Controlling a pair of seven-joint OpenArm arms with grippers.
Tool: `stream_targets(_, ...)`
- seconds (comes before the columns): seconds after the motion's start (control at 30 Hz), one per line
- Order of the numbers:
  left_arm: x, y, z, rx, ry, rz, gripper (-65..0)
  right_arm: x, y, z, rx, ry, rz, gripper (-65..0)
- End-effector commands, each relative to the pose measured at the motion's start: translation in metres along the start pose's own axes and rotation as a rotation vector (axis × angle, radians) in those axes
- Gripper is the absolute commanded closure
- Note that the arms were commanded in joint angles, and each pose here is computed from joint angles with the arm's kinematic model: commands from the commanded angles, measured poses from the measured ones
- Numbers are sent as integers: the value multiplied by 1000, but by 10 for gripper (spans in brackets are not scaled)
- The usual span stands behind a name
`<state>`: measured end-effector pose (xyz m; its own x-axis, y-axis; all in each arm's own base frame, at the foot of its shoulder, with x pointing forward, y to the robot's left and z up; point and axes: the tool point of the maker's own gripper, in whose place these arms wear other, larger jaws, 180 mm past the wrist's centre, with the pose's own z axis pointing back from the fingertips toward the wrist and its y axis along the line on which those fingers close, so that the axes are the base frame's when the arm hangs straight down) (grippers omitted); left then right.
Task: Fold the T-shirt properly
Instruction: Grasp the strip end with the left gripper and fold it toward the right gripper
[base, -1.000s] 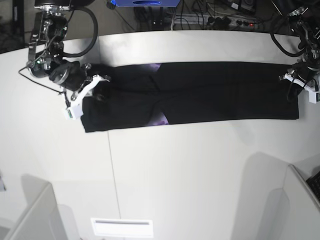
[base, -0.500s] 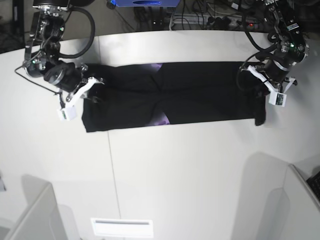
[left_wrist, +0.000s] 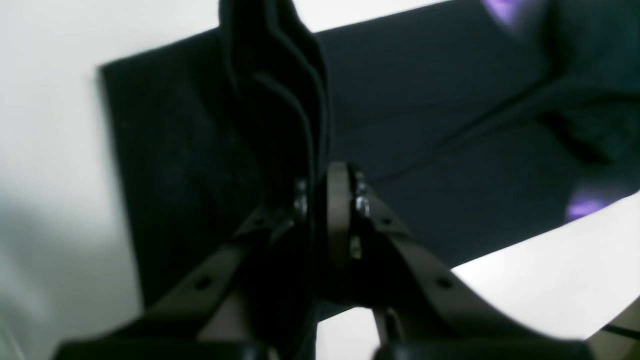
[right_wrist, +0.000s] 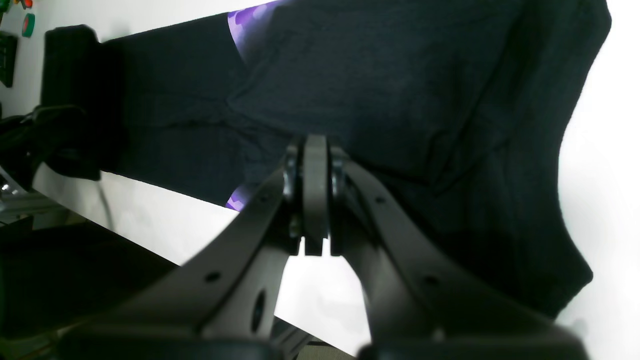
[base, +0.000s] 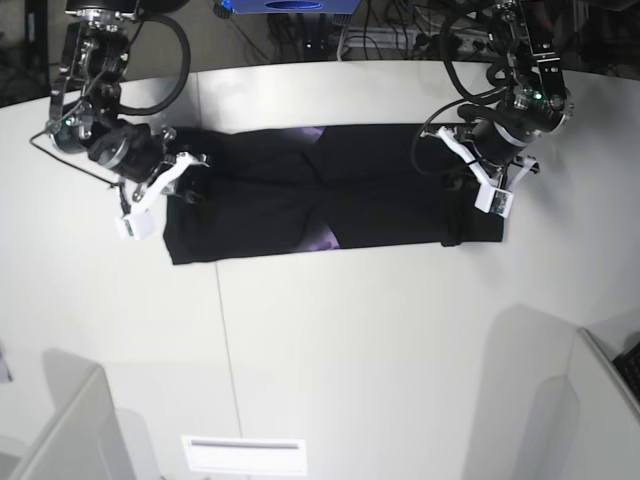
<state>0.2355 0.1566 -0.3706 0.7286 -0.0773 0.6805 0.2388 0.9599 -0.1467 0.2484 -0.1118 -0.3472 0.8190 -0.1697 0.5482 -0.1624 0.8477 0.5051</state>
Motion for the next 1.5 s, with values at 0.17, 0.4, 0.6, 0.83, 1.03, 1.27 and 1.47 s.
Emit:
stream_targets(0.17, 21, -30, -9, -74, -57, -1, 0, 10, 3, 3, 11, -31, 18, 0)
stream_targets(0.4, 33, -50, -17, -110, -93, 33, 0, 8, 2, 4, 9, -26, 15, 0)
stream_targets(0.6, 34, -67, -27, -160, -80, 24, 0, 5, 2, 4, 8, -23, 11, 0)
stream_targets(0.83, 34, -73, -33, -176, -80, 53, 0, 5, 1, 4, 7, -22, 12, 0)
stream_targets(1.03, 37, -74, -34, -177, -86, 54, 0, 6, 1, 4, 7, -24, 12, 0)
stream_targets(1.27, 25, -75, -37, -185, -29, 63, 0, 7, 2, 4, 7, -27, 14, 0)
stream_targets(1.47, 25, -76, -38, -185, -30, 67, 0, 7, 2, 4, 7, -27, 14, 0)
